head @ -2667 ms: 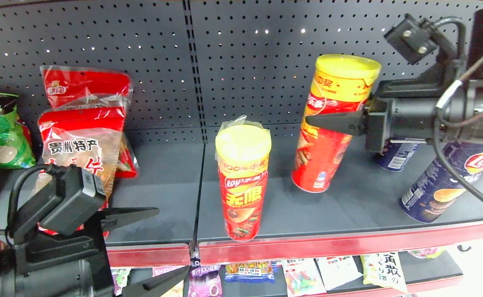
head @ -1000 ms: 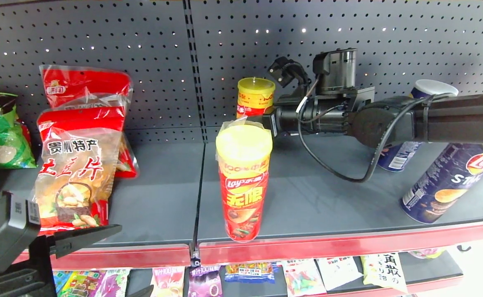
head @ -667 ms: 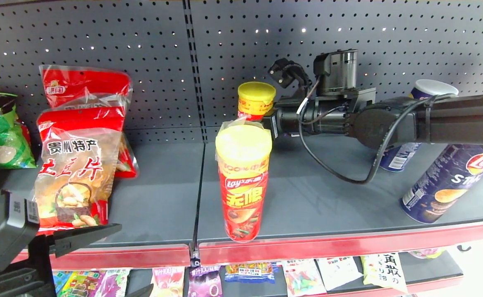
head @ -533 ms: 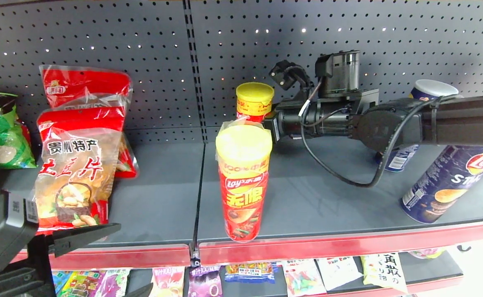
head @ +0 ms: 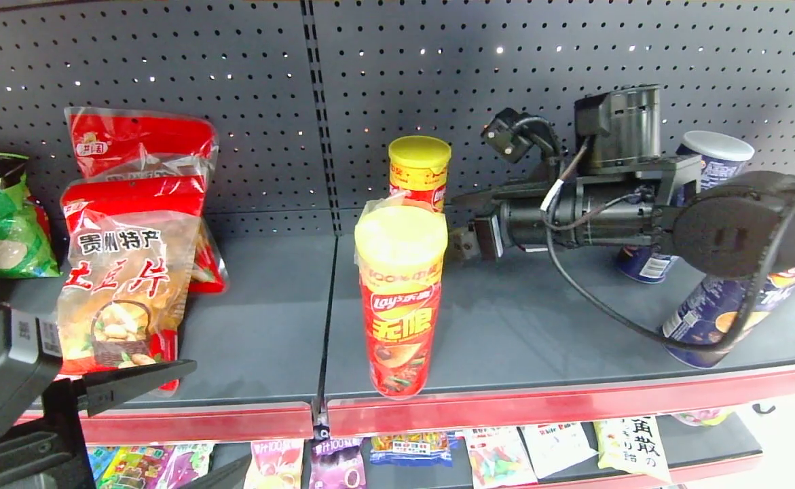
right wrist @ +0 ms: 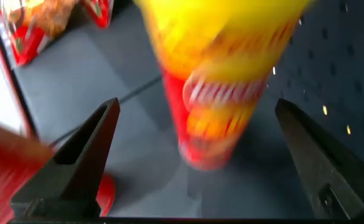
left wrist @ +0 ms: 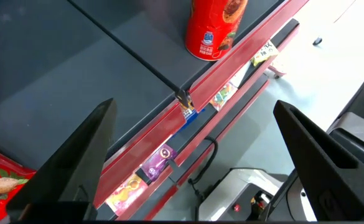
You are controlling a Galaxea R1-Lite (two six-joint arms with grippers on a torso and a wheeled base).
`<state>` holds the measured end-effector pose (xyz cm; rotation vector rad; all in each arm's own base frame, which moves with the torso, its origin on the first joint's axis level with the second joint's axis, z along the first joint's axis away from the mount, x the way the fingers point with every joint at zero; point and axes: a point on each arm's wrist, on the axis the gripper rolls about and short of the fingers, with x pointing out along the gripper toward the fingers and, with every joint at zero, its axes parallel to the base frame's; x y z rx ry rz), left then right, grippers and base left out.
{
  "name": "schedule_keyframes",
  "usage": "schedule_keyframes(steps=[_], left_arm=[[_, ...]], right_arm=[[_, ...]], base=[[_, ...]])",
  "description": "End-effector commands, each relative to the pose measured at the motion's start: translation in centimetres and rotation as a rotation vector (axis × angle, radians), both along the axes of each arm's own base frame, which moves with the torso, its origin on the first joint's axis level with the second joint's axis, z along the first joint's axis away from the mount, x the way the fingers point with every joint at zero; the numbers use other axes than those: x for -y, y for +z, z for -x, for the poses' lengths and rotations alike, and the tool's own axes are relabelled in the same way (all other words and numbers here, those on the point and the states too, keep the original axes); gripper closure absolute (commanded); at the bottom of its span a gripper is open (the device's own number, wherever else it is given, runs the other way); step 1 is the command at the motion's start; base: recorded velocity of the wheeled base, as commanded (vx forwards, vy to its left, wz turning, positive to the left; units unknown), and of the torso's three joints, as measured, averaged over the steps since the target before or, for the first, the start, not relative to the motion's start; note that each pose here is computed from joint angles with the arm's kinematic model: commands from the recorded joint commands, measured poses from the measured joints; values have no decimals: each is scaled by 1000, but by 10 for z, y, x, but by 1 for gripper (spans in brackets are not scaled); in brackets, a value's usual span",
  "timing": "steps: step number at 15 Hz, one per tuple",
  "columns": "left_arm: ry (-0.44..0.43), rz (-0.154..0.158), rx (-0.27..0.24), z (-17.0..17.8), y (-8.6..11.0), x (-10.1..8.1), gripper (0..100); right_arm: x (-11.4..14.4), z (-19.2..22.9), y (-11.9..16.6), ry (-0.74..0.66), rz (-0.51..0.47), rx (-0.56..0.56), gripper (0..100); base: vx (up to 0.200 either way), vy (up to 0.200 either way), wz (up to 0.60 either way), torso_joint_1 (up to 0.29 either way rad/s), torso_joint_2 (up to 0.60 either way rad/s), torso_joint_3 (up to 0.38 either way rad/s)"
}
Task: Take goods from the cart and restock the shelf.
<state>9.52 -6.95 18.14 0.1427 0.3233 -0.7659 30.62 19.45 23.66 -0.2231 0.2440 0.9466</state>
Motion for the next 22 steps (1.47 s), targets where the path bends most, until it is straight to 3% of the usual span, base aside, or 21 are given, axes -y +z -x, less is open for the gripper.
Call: schedule_keyframes(steps=[1, 2, 4, 8, 15, 17, 20, 22], left_arm=[[1, -11, -15, -3, -2, 2, 0], [5, -14, -19, -4, -2, 3, 0], [53, -51, -45, -12, -8, 5, 0], [56, -85, -91, -21, -15, 11, 0], [94, -144, -120, -76, -20, 46, 0], [77, -152, -121, -85, -21, 55, 0], [53, -206, -115, -91, -28, 59, 0], [50, -219, -126, -95, -32, 61, 0]], right_arm=[[23, 34, 15, -31, -4, 26, 0], [26, 38, 15, -37, -3, 25, 0], [42, 63, 17, -60, 0, 27, 0], [69, 112, 7, -46, 14, 18, 0], [130, 224, -31, 11, -12, 94, 0], [139, 235, -28, -8, -38, 134, 0], [145, 236, -26, -58, -51, 150, 0], [146, 237, -25, -71, -57, 153, 0]], base=[[0, 0, 0, 0, 0, 0], [0, 0, 0, 0, 0, 0], [0, 0, 0, 0, 0, 0], [0, 0, 0, 0, 0, 0], [0, 0, 0, 0, 0, 0], [0, 0, 0, 0, 0, 0], [0, 0, 0, 0, 0, 0], [0, 0, 0, 0, 0, 0]])
